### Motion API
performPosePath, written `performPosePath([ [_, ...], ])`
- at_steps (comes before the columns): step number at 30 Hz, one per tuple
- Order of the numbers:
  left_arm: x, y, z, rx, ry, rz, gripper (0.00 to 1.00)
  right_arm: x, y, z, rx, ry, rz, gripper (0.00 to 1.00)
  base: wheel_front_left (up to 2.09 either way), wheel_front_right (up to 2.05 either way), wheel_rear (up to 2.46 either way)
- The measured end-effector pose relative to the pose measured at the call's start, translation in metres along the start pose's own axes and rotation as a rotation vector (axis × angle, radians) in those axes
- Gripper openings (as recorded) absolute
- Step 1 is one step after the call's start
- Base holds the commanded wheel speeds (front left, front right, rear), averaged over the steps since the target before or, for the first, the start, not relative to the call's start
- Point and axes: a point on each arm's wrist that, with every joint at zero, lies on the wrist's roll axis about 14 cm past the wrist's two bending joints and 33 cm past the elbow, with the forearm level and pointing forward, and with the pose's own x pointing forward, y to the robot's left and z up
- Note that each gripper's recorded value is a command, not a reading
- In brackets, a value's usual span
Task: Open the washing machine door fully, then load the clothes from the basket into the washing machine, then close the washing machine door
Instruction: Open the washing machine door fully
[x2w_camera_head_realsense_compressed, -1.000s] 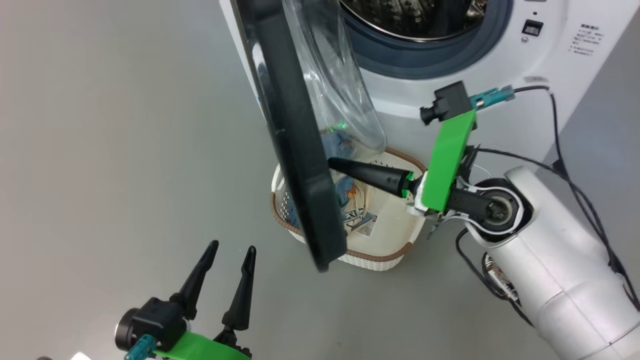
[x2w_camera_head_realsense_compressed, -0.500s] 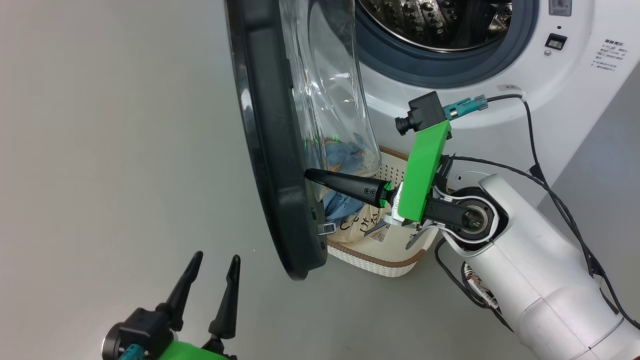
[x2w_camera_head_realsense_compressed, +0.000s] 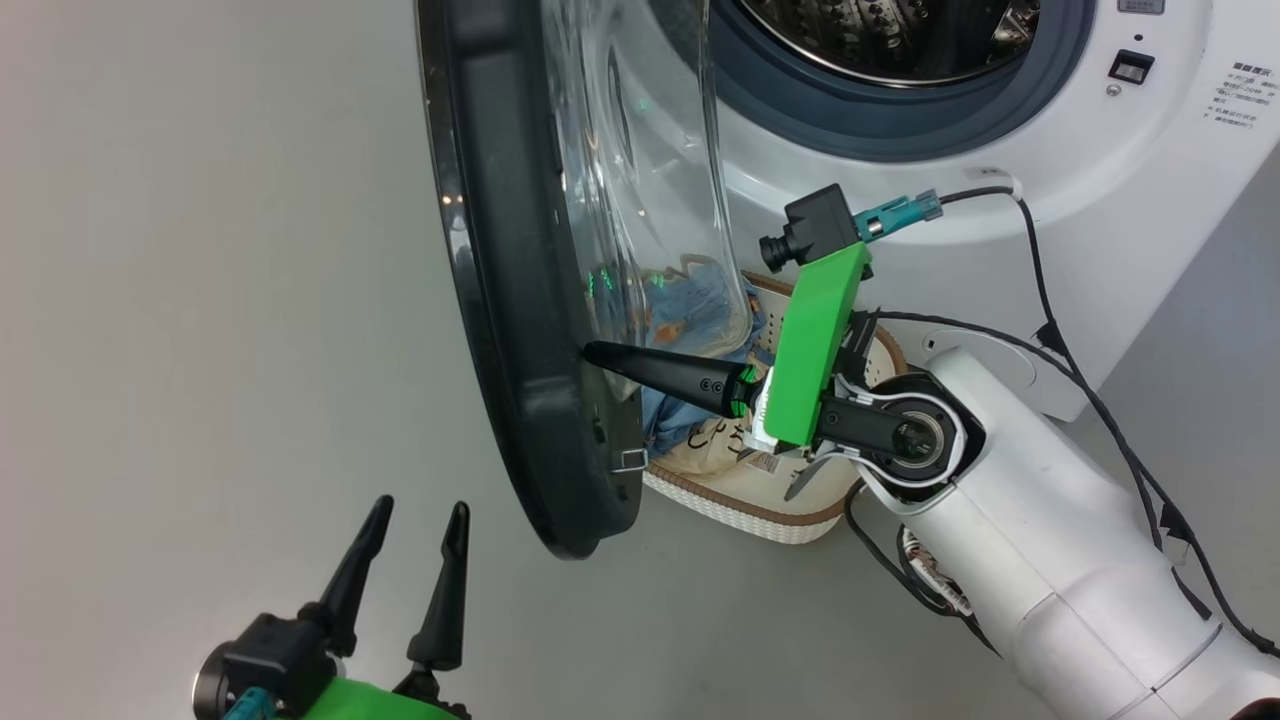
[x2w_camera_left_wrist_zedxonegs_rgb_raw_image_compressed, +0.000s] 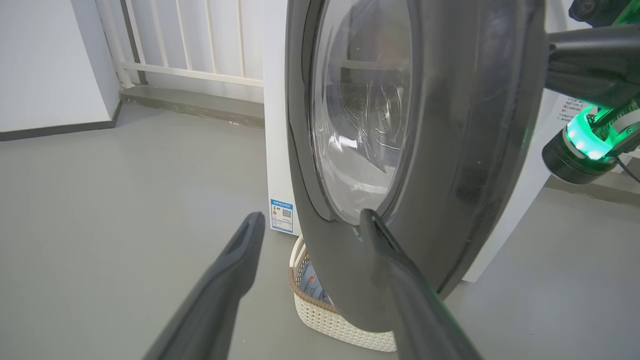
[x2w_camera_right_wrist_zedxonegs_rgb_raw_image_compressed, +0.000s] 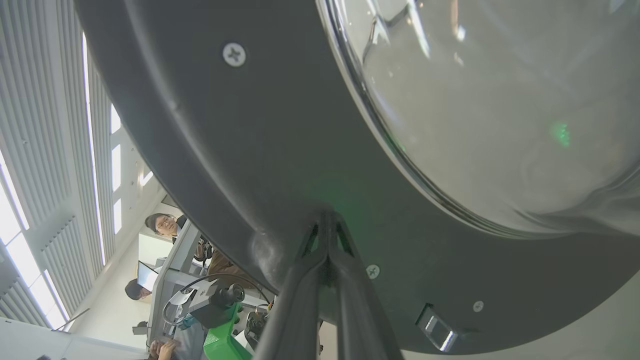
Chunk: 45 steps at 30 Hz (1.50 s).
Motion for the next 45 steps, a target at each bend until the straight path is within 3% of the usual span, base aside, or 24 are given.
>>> performPosePath([
  [13, -0.002, -0.003, -0.003, -0.010, 0.005, -0.011, 1.00, -0.004, 0.003, 0.006, -0.022, -0.049, -0.015, 0.00, 0.00, 0.00, 0.00],
  [14, -0.003, -0.004, -0.004, -0.012, 0.010, -0.014, 1.00, -0.006, 0.004, 0.009, -0.021, -0.065, -0.016, 0.24, 0.00, 0.00, 0.00],
  [17, -0.004, -0.007, -0.007, -0.017, 0.017, -0.024, 1.00, -0.015, 0.002, 0.020, -0.031, -0.118, -0.035, 0.49, 0.00, 0.00, 0.00],
  [18, -0.004, -0.007, -0.008, -0.018, 0.019, -0.025, 1.00, -0.019, 0.000, 0.021, -0.029, -0.134, -0.045, 0.84, 0.00, 0.00, 0.00],
  [19, -0.004, -0.007, -0.008, -0.017, 0.020, -0.028, 1.00, -0.022, -0.004, 0.021, -0.026, -0.144, -0.057, 1.00, 0.00, 0.00, 0.00],
  [28, 0.000, -0.012, -0.011, -0.003, 0.031, -0.065, 1.00, -0.056, -0.033, 0.024, -0.035, -0.231, -0.167, 1.00, 0.00, 0.00, 0.00],
  [45, 0.006, -0.020, -0.006, -0.010, 0.007, -0.106, 1.00, -0.159, -0.113, -0.011, -0.098, -0.355, -0.514, 1.00, 0.00, 0.00, 0.00],
])
